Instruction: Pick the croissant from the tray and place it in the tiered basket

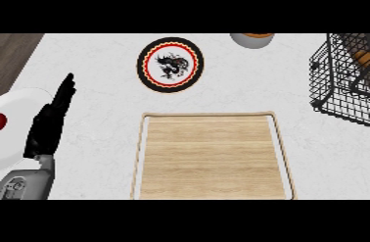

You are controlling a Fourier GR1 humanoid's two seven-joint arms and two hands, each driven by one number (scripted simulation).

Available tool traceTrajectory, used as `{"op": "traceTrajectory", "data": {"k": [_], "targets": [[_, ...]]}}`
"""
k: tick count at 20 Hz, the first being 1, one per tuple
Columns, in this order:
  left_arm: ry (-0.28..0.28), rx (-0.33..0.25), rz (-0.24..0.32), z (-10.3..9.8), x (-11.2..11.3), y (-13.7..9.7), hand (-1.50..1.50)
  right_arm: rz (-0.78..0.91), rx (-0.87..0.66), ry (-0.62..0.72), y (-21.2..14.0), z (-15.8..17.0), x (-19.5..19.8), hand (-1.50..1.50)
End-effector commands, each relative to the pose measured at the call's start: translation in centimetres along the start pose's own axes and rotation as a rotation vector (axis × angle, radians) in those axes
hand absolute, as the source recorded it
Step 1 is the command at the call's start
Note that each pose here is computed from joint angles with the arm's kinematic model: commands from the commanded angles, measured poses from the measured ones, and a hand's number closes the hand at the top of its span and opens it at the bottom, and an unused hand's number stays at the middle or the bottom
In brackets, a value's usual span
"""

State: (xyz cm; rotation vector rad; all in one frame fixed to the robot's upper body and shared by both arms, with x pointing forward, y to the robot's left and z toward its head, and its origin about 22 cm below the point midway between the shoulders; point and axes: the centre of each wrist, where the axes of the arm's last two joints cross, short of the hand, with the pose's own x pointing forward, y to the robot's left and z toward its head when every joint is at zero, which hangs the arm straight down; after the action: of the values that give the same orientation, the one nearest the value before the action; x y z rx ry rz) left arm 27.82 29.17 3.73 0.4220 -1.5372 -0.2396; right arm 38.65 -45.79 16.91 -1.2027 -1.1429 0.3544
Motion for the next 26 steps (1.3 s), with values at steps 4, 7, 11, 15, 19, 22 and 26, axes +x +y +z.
{"op": "traceTrajectory", "data": {"k": [4, 7, 11, 15, 19, 22, 26], "targets": [[-0.002, 0.008, 0.003, 0.3, -1.4, -0.2, 0.0, -0.185, -0.16, -0.035, -1.6, -0.1, -1.7, -1.5], [0.005, 0.016, 0.005, 0.6, -0.9, -0.2, 0.0, -0.197, -0.22, -0.054, -5.4, -0.3, -1.3, -1.5], [0.011, 0.03, -0.006, 0.9, -0.7, 0.4, 0.0, -0.262, -0.254, 0.049, -7.9, 0.3, -3.2, -1.5], [0.043, 0.032, 0.003, 1.8, -3.3, 0.2, 0.0, -0.323, -0.192, 0.136, -10.1, 1.5, -5.9, -1.5], [0.023, 0.026, -0.013, 1.2, -1.9, 1.4, 0.0, -0.349, -0.157, 0.182, -13.5, 3.3, -10.9, -1.5], [0.025, 0.059, -0.006, 0.6, -1.1, 1.5, 0.0, -0.382, -0.165, 0.124, -15.5, 5.7, -14.7, -1.5], [0.009, 0.041, -0.006, 0.9, -0.1, 3.3, 0.0, -0.436, -0.202, 0.119, -17.6, 8.3, -19.2, -1.5]]}}
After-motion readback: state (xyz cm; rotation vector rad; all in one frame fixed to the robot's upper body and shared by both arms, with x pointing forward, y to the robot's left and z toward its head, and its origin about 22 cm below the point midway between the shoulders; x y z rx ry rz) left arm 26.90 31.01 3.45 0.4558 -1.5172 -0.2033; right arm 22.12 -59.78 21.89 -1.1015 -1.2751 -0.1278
